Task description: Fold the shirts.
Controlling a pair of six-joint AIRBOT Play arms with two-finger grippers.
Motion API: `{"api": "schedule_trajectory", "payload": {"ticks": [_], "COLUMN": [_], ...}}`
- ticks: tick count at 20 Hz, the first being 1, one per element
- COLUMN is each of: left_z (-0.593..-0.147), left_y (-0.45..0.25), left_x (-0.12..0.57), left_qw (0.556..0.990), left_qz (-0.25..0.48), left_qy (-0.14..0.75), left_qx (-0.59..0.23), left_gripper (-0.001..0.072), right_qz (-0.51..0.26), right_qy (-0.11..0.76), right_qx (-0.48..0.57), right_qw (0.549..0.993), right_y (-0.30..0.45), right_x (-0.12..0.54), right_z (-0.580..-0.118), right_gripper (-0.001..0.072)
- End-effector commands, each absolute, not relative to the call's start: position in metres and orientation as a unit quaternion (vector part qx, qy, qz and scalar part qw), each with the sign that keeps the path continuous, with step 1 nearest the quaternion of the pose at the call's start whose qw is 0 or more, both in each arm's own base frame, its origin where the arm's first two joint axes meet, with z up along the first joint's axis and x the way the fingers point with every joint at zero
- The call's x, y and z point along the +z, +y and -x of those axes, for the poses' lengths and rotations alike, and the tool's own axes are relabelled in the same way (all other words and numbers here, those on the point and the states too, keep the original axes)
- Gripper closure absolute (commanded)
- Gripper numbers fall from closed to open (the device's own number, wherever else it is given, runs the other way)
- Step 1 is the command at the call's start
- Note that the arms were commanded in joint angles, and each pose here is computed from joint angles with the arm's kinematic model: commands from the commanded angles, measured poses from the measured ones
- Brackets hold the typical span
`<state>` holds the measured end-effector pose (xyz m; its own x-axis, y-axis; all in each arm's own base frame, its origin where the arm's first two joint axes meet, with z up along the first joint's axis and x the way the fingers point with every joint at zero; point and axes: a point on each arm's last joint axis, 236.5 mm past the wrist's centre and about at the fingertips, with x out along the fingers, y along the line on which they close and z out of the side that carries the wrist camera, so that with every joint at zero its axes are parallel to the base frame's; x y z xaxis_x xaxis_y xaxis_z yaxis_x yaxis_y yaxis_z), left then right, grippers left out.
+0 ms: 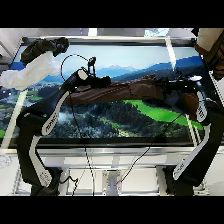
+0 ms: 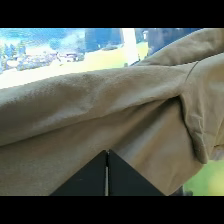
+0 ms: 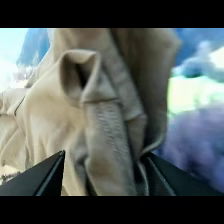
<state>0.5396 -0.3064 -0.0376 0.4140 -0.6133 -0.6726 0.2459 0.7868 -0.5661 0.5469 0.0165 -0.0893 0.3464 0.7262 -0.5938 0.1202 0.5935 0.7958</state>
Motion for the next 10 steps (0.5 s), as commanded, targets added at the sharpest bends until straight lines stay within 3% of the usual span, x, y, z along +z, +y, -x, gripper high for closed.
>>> {"api": "schedule_trajectory", "payload": {"ticks": [1,2,6,8,10], "left_z": [-0.540,-0.539,-0.538,-0.534,-0.528], "left_y": [-0.307,-0.307,-0.307,-0.308,-0.310], "left_x": [-0.037,-0.037,-0.038,-0.040,-0.045], "left_qw": [0.818,0.818,0.816,0.812,0.807], "left_qz": [0.194,0.194,0.193,0.190,0.180], "left_qy": [0.473,0.473,0.476,0.483,0.493], "left_qx": [-0.263,-0.263,-0.264,-0.267,-0.271], "left_gripper": [0.0694,0.0694,0.0694,0.0694,0.0695], "right_qz": [-0.379,-0.371,-0.349,-0.347,-0.349], "right_qy": [0.543,0.548,0.562,0.561,0.559], "right_qx": [0.227,0.228,0.232,0.233,0.233], "right_qw": [0.715,0.714,0.714,0.714,0.715], "right_y": [0.039,0.042,0.055,0.058,0.059], "right_x": [-0.092,-0.094,-0.100,-0.100,-0.099], "right_z": [-0.544,-0.542,-0.538,-0.539,-0.541], "right_gripper": [0.0155,0.0209,0.0244,0.0348,0.0352]}}
